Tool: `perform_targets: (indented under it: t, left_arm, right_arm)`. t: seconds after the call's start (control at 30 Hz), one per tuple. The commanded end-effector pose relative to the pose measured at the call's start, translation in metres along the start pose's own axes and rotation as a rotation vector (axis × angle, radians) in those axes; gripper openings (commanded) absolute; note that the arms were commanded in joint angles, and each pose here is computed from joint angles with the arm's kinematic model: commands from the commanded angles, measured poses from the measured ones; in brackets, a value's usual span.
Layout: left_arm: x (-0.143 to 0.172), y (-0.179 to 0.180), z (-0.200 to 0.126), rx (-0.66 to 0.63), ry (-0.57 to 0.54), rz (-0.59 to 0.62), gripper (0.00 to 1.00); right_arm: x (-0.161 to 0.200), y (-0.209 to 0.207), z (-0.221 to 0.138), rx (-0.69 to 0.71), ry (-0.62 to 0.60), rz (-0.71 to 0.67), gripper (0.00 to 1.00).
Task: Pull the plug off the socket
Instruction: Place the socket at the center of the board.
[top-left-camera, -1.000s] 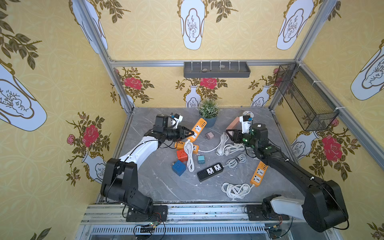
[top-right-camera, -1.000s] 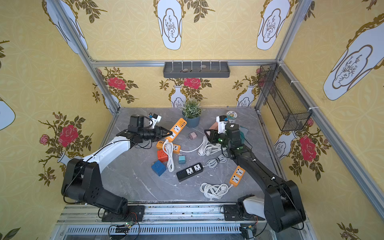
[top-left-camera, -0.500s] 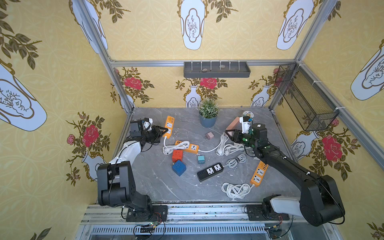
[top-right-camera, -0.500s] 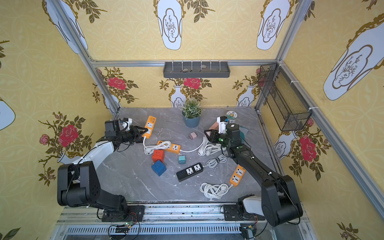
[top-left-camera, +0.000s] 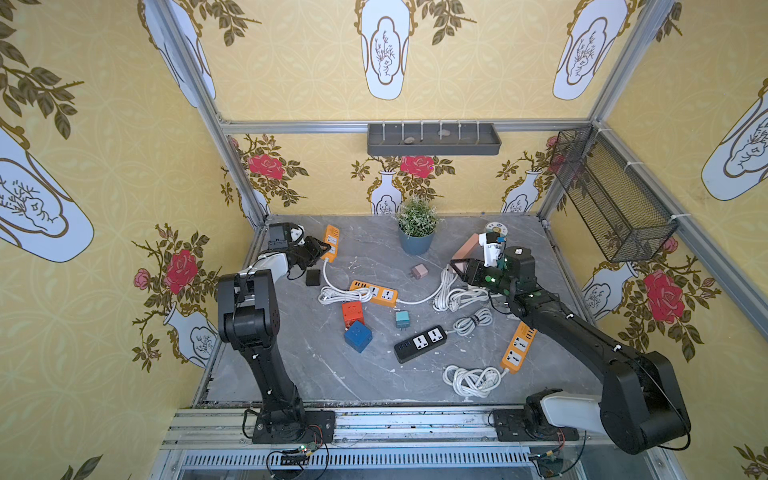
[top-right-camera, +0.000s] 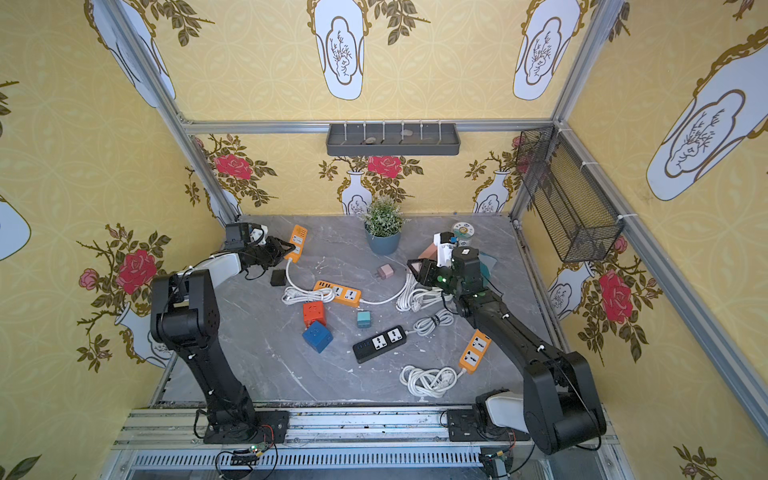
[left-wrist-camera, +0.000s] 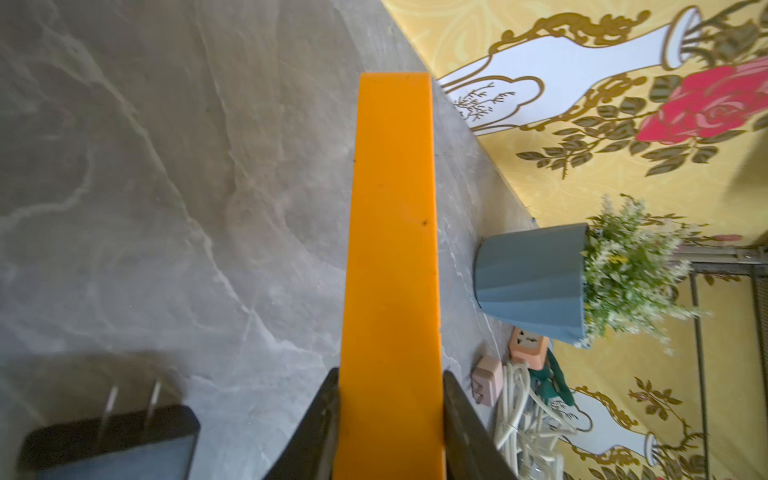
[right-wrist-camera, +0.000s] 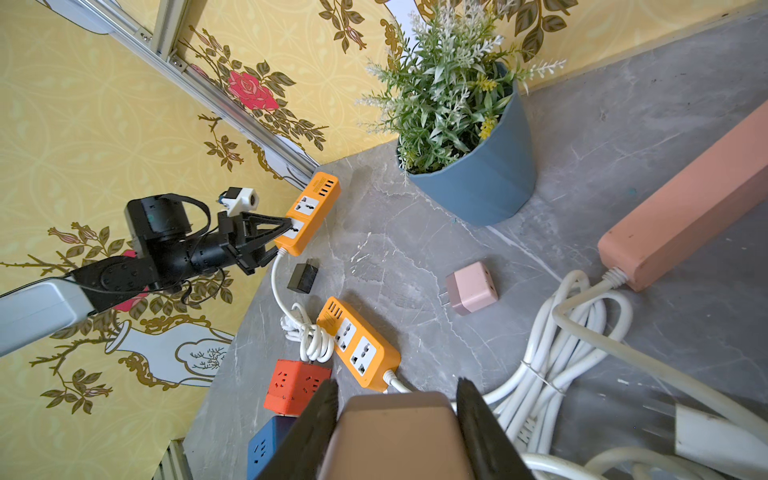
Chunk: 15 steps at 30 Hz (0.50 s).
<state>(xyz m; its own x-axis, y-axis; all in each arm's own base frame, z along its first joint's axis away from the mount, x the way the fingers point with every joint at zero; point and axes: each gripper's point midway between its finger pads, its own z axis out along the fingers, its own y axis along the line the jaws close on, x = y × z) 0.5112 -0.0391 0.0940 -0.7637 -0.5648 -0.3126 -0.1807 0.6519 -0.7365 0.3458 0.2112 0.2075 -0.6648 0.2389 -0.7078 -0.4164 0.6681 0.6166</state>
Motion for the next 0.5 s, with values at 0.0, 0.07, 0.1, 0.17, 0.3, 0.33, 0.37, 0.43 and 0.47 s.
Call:
perform_targets:
  t: [0.0,0.07,0.1,0.17,0.3,0.33,0.37,0.43,0.47]
  left_arm:
    - [0.003,0.028,0.012,-0.106,0.025,0.001,0.17]
    - [0.005,0.038,0.016,-0.150,0.043,-0.021,0.26]
    - [0.005,0.042,0.017,-0.171,0.048,-0.031,0.32]
    - [0.004,0.049,0.016,-0.211,0.053,-0.042,0.44]
    - [-0.005,0.047,0.001,-0.282,0.030,-0.013,0.61]
    - [-0.007,0.047,-0.005,-0.304,0.023,-0.001,0.62]
    - [-0.011,0.046,-0.013,-0.329,0.009,0.014,0.64]
    - [-0.016,0.044,-0.029,-0.373,-0.019,0.048,0.67]
    - [-0.020,0.042,-0.038,-0.392,-0.038,0.068,0.67]
  right_arm:
    - [-0.007,0.003,-0.004,0.010,-0.019,-0.015,0.26]
    - [-0.009,0.001,-0.005,0.024,-0.023,-0.013,0.26]
    - [-0.009,0.001,-0.005,0.029,-0.021,-0.012,0.26]
    - [-0.008,-0.003,-0.004,0.042,-0.014,-0.003,0.26]
    - [-0.003,-0.007,0.002,0.035,0.010,0.033,0.27]
    - [0.000,-0.007,0.004,0.027,0.019,0.045,0.27]
    - [0.003,-0.008,0.007,0.015,0.034,0.061,0.27]
    - [0.010,-0.009,0.014,-0.007,0.063,0.088,0.27]
    - [0.014,-0.009,0.017,-0.023,0.080,0.104,0.27]
